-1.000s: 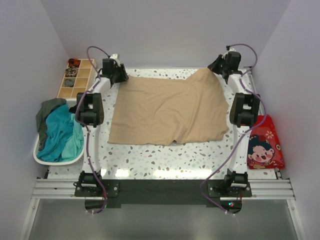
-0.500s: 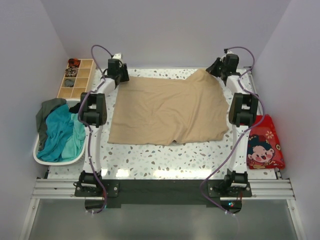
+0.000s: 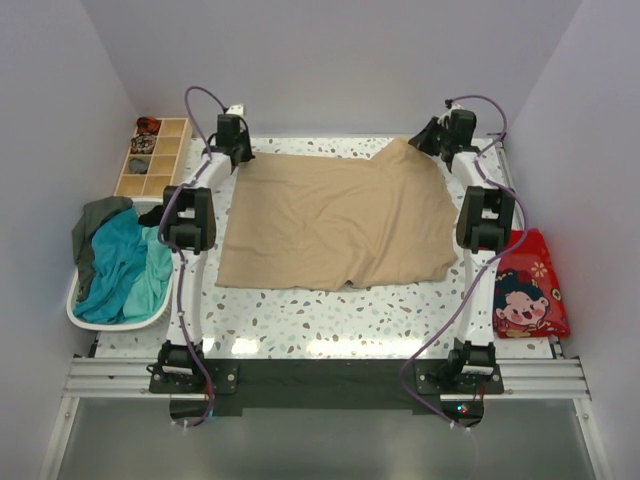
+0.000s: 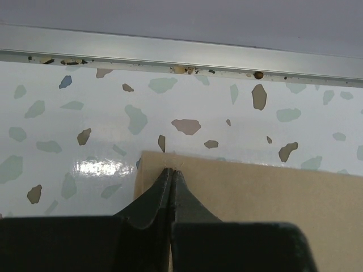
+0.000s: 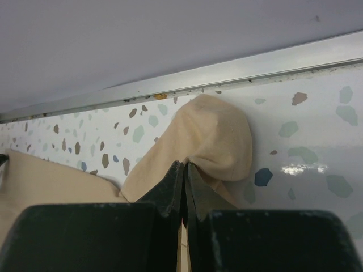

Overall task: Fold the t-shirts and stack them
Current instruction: Grap the side of the flattened tshirt furthest away from the robot with both arms

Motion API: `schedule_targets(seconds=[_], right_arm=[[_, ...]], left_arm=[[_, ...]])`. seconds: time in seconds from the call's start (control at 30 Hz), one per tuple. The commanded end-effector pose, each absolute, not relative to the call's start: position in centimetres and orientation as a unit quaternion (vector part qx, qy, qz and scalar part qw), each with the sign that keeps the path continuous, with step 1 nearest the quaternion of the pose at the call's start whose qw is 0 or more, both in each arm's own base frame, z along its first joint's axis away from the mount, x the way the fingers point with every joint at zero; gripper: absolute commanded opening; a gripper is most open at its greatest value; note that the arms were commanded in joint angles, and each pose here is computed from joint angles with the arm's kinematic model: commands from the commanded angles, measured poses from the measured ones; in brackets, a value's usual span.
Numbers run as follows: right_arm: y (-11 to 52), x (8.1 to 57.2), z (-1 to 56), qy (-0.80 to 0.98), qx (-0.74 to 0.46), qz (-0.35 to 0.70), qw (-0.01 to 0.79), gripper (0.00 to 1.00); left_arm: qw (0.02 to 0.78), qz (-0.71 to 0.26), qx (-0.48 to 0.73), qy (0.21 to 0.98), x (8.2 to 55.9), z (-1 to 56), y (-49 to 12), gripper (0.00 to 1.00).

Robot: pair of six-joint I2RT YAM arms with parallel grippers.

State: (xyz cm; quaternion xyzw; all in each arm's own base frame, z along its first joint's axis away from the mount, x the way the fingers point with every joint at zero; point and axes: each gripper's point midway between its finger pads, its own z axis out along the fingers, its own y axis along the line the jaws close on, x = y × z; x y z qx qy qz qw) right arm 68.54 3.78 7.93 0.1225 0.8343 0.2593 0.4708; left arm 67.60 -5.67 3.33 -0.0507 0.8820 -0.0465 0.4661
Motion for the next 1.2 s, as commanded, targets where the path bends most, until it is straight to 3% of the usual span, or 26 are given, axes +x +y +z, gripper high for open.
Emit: schedule_targets(seconds=[0.0,0.27,0.3,0.4,0.53,0.63,0.67,0.87,0.97,1.0,1.07,1.13,1.17], right_arm=[[5.4,68.6,12.0,0.804,0.083,0.313,0.499,0.00],[6.1,66.5,13.4,0.796,0.062,0.337,0.499,0.00],[6.2,66.4,13.6,0.797,0.060,0.337,0.498,0.00],[6.3,66.4,13.6,0.798,0.058,0.339,0.495,0.00],[6.3,66.5,13.0,0.800,0.060,0.341,0.490,0.00],[6.4,66.4,12.7,0.802,0.060,0.342,0.486,0.00],[6.3,66.4,12.4,0.803,0.062,0.341,0.485,0.00],[6.3,66.6,11.9,0.805,0.064,0.341,0.482,0.00],[6.3,66.7,11.8,0.805,0.065,0.339,0.482,0.00],[6.3,66.8,11.6,0.806,0.066,0.339,0.480,0.00],[6.3,66.8,11.5,0.807,0.066,0.339,0.479,0.00],[6.3,66.9,11.5,0.808,0.067,0.339,0.478,0.00],[6.2,66.9,11.4,0.808,0.066,0.339,0.478,0.00]], left_arm=[[0.484,-0.053,-0.043,0.872,68.2,4.7,-5.7,0.00],[0.495,-0.056,-0.047,0.866,66.9,6.2,-5.2,0.00],[0.501,-0.054,-0.051,0.862,66.9,6.6,-5.0,0.04],[0.516,-0.042,-0.059,0.853,66.8,7.8,-4.3,0.43],[0.513,-0.030,-0.071,0.855,67.0,7.6,-3.5,0.54],[0.518,-0.031,-0.073,0.851,66.8,7.8,-3.4,0.77],[0.517,-0.033,-0.073,0.852,66.8,7.5,-3.4,0.80],[0.489,-0.046,-0.067,0.869,67.2,5.1,-3.9,0.78],[0.480,-0.072,-0.062,0.872,67.5,4.4,-4.8,0.56],[0.479,-0.078,-0.060,0.872,67.7,4.3,-5.1,0.44],[0.471,-0.088,-0.058,0.876,67.7,3.9,-5.5,0.35],[0.472,-0.087,-0.060,0.875,67.9,4.1,-5.4,0.36],[0.469,-0.086,-0.061,0.877,67.8,3.9,-5.4,0.48]])
